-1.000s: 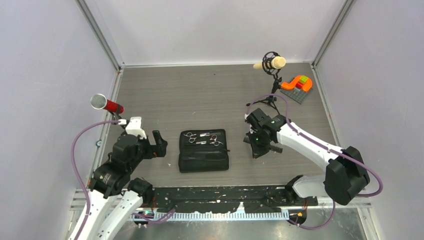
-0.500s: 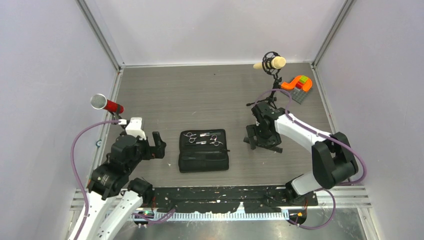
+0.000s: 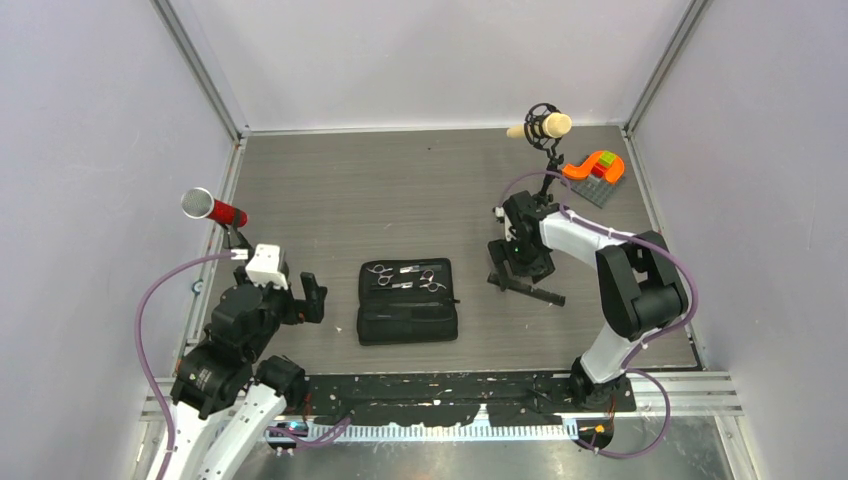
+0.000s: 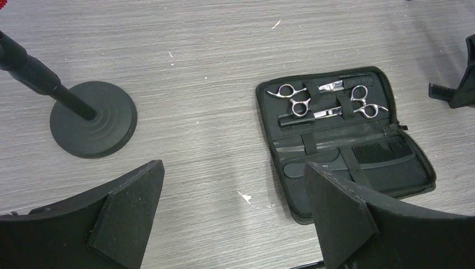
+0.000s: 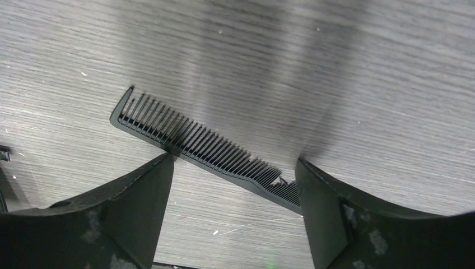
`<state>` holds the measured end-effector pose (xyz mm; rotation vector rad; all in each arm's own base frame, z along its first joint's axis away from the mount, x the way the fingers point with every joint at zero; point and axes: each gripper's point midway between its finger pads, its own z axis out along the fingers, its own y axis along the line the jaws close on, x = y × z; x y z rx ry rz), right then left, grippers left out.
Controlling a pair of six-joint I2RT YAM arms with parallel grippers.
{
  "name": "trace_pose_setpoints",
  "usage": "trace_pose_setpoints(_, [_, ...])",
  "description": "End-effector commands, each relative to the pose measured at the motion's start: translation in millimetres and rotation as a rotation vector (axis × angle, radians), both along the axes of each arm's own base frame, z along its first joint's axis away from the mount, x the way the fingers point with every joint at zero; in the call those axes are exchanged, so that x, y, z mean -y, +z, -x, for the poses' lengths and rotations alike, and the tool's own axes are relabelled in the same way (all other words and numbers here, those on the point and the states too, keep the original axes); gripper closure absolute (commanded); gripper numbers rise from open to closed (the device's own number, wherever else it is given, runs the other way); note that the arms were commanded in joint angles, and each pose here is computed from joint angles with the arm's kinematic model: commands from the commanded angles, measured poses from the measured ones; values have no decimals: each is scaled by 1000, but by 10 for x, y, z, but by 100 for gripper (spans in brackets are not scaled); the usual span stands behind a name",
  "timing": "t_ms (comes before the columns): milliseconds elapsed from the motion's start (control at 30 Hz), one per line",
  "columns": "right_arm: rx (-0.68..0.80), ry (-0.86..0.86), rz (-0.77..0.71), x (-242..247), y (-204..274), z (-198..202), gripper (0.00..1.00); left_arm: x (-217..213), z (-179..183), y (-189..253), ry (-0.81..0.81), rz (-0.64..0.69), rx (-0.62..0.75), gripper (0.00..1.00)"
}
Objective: Sort the hair-cutting tools
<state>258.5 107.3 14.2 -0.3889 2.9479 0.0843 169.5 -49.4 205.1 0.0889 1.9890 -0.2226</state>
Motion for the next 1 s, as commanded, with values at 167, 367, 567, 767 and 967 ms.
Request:
trace_pose_setpoints(167, [-94, -58, -204, -410, -160, 27, 46, 3, -70, 140, -2, 6, 78, 0])
trace_pose_setpoints(367, [-82, -139, -208, -589, -83, -3, 69, 3, -66, 138, -3, 7, 79, 0])
trace_pose_setpoints(567, [-16, -173, -126, -639, 31, -87, 84, 4, -65, 133, -2, 7, 77, 0])
trace_pose_setpoints(767, [36, -93, -95, -740, 211, -49, 78, 10, -66, 123, -5, 8, 75, 0])
trace_pose_setpoints(967, [85, -3, -110, -770, 474, 45, 48, 14, -71, 118, -5, 7, 71, 0])
